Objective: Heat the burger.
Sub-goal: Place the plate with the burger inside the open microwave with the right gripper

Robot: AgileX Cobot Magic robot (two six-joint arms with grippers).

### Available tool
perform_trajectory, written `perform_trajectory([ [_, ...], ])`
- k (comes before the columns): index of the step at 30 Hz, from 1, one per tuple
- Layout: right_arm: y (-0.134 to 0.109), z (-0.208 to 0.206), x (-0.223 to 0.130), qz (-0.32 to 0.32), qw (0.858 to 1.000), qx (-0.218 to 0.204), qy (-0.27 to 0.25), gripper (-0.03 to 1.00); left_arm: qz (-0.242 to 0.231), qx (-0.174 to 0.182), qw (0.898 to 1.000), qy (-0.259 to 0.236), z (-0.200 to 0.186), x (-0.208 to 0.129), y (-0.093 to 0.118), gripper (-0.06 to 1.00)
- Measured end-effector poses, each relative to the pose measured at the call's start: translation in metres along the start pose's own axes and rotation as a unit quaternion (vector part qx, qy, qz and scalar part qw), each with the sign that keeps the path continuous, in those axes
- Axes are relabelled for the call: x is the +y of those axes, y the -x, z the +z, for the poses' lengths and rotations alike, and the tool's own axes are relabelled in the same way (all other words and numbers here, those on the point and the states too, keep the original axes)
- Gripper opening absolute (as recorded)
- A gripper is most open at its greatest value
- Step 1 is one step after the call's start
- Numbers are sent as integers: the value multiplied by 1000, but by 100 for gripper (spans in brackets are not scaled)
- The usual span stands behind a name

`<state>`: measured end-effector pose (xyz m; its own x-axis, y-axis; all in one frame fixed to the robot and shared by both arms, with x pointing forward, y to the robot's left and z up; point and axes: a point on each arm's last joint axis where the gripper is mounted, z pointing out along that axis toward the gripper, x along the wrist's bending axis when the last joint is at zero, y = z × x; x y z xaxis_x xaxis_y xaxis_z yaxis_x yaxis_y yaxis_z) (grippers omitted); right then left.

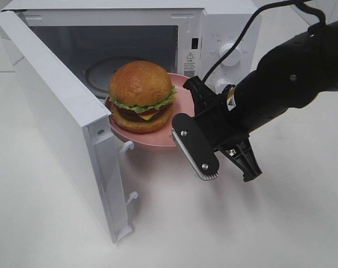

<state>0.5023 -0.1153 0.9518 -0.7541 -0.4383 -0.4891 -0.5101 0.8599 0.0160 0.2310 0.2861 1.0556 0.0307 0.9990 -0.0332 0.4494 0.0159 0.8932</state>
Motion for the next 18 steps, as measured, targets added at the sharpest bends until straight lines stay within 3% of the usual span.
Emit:
perform_trajectory([
  [18,32,16,7,-10,1000,-11,1,5,0,0,1000,0,0,0,0,99],
])
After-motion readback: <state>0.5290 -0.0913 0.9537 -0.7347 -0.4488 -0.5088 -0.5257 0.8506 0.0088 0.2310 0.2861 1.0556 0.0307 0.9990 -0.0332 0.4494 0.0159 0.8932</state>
